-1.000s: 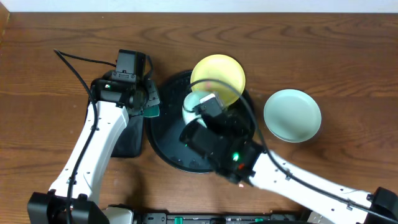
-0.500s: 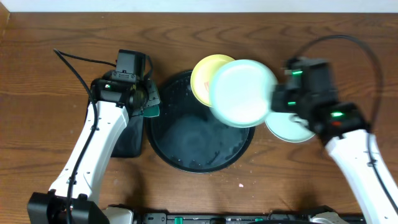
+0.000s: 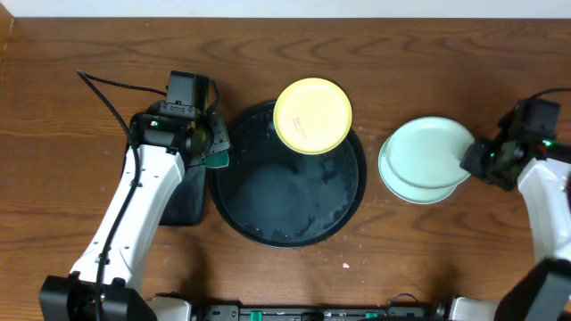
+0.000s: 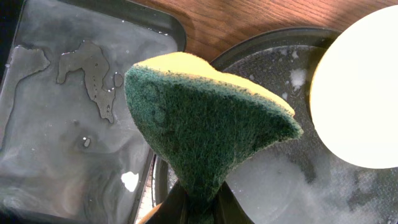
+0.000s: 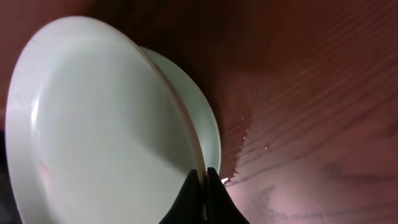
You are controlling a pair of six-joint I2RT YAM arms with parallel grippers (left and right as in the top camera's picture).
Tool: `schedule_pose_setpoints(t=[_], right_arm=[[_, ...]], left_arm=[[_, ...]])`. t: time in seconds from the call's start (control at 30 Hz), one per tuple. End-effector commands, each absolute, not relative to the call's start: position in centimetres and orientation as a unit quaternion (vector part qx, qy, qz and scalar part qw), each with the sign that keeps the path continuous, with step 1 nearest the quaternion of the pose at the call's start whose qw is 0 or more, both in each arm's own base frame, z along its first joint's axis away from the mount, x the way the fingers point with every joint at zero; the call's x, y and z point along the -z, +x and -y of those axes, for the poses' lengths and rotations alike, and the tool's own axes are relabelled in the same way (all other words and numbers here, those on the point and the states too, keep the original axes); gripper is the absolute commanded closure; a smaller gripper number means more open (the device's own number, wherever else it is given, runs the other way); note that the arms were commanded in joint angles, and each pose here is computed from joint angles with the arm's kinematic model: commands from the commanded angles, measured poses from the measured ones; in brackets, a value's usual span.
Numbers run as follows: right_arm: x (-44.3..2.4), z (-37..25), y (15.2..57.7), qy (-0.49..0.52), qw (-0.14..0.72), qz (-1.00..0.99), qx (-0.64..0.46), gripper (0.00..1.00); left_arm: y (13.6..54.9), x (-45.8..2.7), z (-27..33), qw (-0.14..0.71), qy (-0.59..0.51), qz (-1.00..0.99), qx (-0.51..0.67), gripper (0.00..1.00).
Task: Clean dirty plates on tray and stack at the side
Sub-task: 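Reach the right gripper to the yellow plate and grip its rim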
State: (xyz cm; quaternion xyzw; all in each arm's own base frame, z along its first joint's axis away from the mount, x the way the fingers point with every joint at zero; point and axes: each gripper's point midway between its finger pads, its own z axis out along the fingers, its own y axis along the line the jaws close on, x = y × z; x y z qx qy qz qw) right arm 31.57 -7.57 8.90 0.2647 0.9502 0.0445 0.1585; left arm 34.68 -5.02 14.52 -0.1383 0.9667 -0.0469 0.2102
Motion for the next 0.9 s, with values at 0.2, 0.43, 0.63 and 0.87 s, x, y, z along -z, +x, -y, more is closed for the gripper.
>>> schedule_pose_setpoints(t=[0.2,0.43,0.63,0.87], right_arm=[[-6.3,7.7,32.0,0.254,0.137,-0.956,-0.046,0.93],[-8.7,3.9,34.8,0.182,0.176,-0.957,-0.139,0.58],[-12.9,-2.0,38.9,0.067,0.217,-0.959,-0.170,0.41],[-14.3,-9.4,44.9,-0.080,0.212,-0.958,-0.177,0.40]], left_arm=[[34.8,-14.4,4.8,0.209,-0.145,-0.966,0.044,0.92],[34.8,-14.4,4.8,0.209,-0.145,-0.966,0.044,0.93],[34.8,-14.4,4.8,0.209,-0.145,-0.966,0.044,0.93],[34.8,-14.4,4.8,0.209,-0.145,-0.966,0.044,0.93]])
